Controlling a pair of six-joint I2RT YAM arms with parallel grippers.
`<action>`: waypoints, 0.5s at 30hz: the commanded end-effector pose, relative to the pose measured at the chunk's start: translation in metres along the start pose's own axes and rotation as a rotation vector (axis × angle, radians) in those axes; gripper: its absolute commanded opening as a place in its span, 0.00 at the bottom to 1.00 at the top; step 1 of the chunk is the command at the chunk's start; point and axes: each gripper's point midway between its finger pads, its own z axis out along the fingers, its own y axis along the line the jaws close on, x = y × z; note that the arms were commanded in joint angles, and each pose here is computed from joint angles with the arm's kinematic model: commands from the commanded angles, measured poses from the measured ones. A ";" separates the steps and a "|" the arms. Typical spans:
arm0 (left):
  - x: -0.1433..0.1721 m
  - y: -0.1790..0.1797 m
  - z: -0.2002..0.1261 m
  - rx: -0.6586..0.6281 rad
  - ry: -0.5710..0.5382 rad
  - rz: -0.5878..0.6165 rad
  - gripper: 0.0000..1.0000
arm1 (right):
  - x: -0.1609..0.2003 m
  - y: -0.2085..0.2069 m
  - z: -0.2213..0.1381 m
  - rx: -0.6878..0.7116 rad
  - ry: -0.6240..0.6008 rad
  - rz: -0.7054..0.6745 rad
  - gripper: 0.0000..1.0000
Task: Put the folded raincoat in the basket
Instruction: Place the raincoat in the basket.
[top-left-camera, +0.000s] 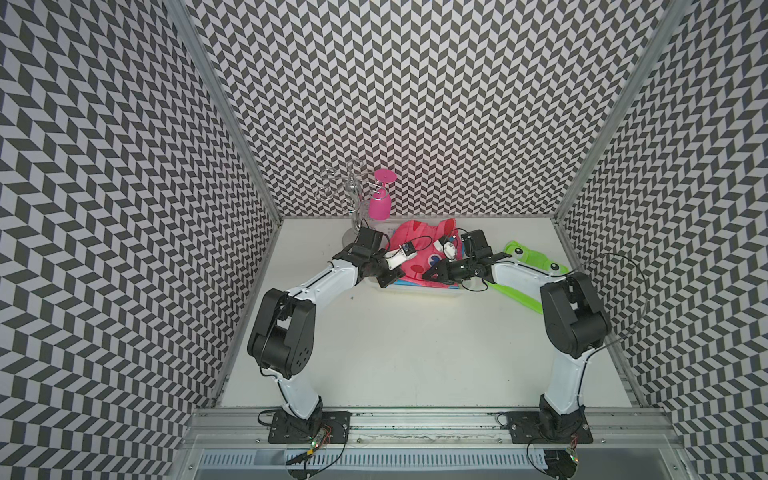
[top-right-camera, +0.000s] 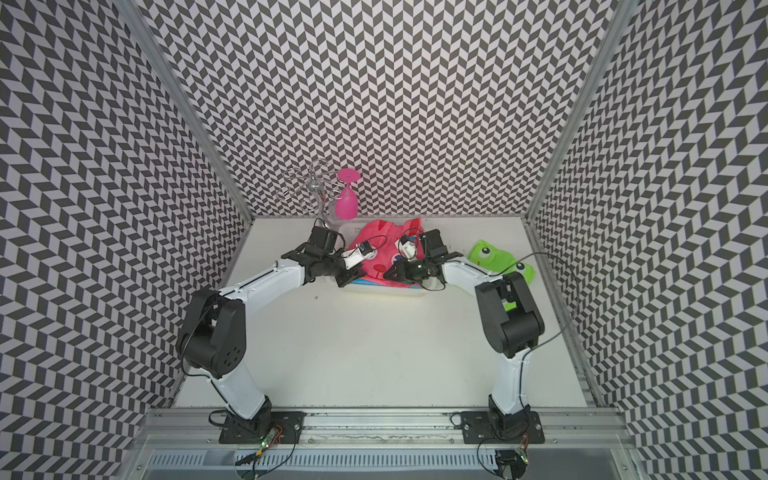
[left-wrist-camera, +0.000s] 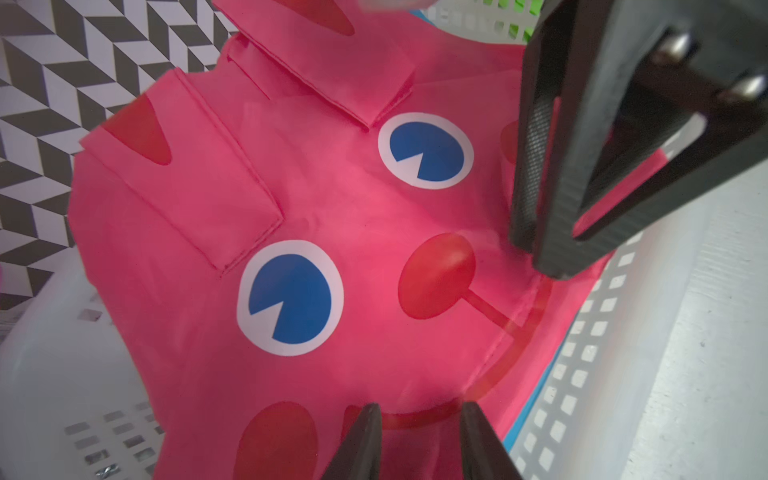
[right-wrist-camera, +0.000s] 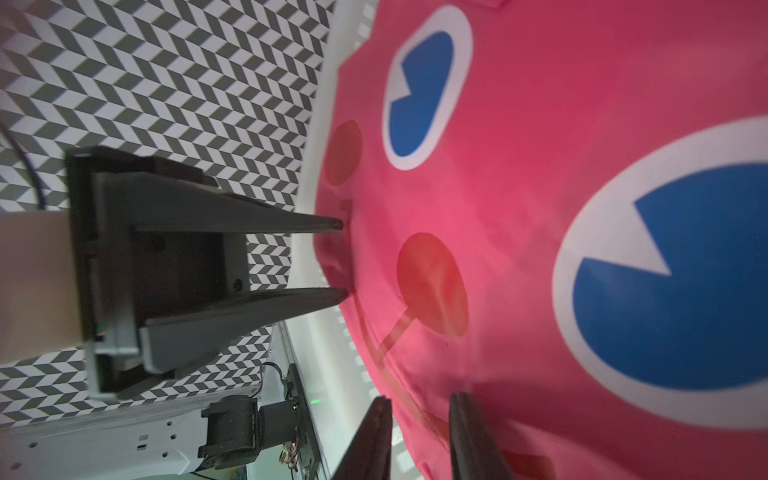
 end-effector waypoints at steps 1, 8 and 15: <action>0.005 0.004 0.012 -0.013 0.000 -0.026 0.34 | 0.008 -0.020 0.008 0.065 0.047 -0.029 0.29; 0.042 -0.017 0.026 0.062 0.092 -0.090 0.34 | 0.019 -0.047 0.011 0.166 0.087 -0.028 0.28; 0.056 -0.030 0.019 0.153 0.123 -0.189 0.35 | -0.007 -0.007 -0.006 0.100 0.013 -0.120 0.32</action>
